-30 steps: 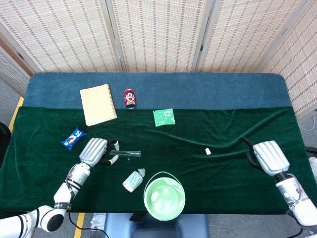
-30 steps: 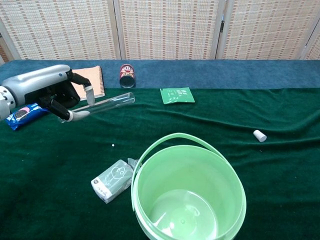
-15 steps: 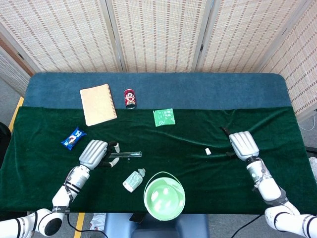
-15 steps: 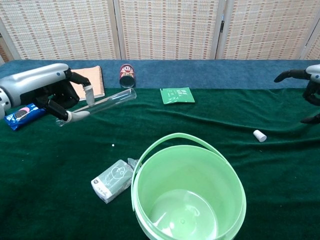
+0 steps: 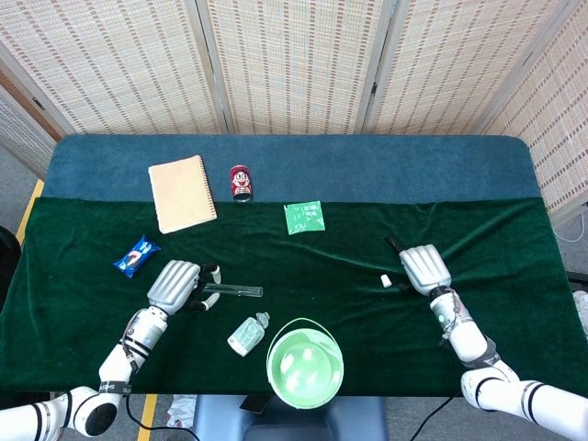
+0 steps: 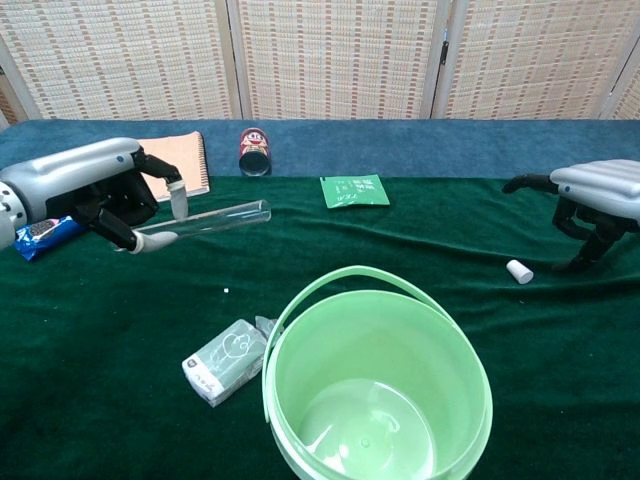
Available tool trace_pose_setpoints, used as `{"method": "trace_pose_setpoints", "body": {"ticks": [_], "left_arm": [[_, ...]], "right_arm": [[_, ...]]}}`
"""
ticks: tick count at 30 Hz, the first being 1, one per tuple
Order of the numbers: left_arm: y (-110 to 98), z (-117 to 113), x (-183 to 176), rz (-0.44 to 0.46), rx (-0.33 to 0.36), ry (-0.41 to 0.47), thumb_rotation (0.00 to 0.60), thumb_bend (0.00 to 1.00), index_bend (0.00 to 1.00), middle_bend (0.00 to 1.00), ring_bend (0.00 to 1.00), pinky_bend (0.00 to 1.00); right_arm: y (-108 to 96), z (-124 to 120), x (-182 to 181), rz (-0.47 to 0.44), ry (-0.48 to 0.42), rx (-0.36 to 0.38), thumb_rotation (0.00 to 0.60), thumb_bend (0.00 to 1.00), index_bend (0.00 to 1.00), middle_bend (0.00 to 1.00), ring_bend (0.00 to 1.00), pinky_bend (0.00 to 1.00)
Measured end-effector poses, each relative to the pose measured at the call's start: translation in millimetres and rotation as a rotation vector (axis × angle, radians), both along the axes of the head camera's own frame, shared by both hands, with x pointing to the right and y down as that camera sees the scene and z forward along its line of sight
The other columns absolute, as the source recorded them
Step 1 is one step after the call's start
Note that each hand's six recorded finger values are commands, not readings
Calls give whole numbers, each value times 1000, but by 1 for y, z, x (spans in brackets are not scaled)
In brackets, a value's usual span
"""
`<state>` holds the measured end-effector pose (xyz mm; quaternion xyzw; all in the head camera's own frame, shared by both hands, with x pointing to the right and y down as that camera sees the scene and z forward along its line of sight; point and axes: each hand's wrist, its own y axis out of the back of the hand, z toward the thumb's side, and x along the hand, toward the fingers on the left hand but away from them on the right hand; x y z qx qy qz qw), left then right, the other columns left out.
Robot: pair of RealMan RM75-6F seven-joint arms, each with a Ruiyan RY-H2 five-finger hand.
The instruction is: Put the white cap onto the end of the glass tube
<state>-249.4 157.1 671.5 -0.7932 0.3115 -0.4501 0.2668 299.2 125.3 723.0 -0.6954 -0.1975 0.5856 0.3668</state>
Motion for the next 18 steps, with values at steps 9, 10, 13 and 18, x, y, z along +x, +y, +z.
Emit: {"method": "trace_pose_setpoints", "body": {"ticks": [9,10,13,18], "left_arm": [[2,3,2,6,-8,-5,600,505,666,936,887,908],[2,4,2,6,-9,-6,600,505,666,936,887,908],[2,4,2,5,-11,-7,600,505,666,936,887,908],[3,5,1,5,-13,-7,600,505,666,936,887,908]], "right_arm": [[4,15,-12,-17,4,-20,600,249,100,873,1000,1000],[4,17,-13,-18,4,-20,600,249,101,873,1000,1000],[2,18,-19,-22,0,-15,600,249,101,873,1000,1000],[-6,17,-25,-22,-8,4,600,249,101,873,1000,1000]]}}
